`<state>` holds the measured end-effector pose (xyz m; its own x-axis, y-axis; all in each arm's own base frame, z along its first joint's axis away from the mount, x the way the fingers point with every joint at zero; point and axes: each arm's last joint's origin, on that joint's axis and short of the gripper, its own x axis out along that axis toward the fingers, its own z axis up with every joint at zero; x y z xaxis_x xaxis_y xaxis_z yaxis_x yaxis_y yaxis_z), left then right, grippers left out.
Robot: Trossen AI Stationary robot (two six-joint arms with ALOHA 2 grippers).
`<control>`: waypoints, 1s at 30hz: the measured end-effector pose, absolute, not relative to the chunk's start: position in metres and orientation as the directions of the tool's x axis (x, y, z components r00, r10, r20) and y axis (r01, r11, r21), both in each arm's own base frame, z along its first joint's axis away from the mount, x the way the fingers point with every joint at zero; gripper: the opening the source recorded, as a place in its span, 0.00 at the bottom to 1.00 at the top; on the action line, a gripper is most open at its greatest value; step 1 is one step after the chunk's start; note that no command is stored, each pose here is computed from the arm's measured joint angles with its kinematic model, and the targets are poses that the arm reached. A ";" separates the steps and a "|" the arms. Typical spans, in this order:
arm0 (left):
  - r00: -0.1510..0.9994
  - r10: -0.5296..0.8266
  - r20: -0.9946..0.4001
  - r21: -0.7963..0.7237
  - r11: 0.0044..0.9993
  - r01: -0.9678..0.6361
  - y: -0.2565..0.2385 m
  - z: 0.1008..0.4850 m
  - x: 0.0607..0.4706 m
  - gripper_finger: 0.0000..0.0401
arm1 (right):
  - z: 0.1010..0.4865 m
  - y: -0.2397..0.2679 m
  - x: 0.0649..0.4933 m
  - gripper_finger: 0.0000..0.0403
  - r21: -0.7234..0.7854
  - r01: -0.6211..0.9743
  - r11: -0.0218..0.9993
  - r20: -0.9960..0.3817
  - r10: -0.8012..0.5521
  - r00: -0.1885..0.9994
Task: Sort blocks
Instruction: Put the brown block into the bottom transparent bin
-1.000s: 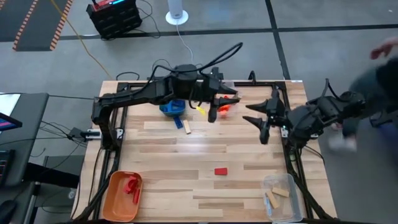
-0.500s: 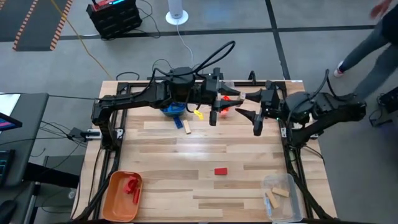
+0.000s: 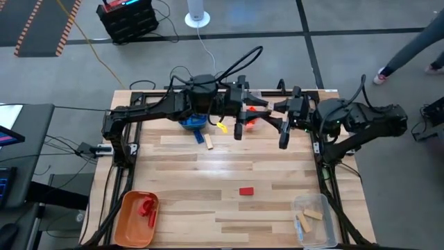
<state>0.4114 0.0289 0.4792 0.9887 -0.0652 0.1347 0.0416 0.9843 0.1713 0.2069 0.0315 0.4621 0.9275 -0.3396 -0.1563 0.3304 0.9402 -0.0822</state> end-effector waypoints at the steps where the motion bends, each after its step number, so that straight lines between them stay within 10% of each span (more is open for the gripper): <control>1: 0.989 -0.063 0.134 0.170 0.985 0.040 0.029 0.479 0.411 0.23 | 0.462 0.031 0.207 0.36 -0.082 0.331 0.940 -0.156 -0.340 0.927; 8: 0.996 0.033 0.077 0.113 0.993 -0.042 0.031 0.474 0.411 0.39 | 0.462 0.031 0.207 0.11 -0.085 0.334 0.939 -0.159 -0.344 0.925; 16: 0.999 0.052 0.010 0.071 0.996 -0.052 0.036 0.470 0.408 0.76 | 0.460 0.032 0.196 0.13 0.015 0.340 0.940 -0.194 -0.331 0.923; 21: 0.987 0.067 -0.145 0.052 0.997 -0.060 0.040 0.472 0.384 0.78 | 0.443 0.040 0.171 0.13 0.295 0.258 0.920 -0.422 -0.117 0.899; 30: 0.894 0.108 -0.436 0.040 0.994 -0.100 0.058 0.452 0.360 0.76 | 0.358 0.083 0.158 0.13 0.508 0.506 0.697 -0.839 0.268 0.473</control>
<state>0.3605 0.0582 0.4525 0.8937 0.1076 -0.4355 -0.1000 0.9942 0.0404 0.1584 0.0826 0.3585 0.4732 0.2678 -0.8392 0.5062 0.6970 0.5079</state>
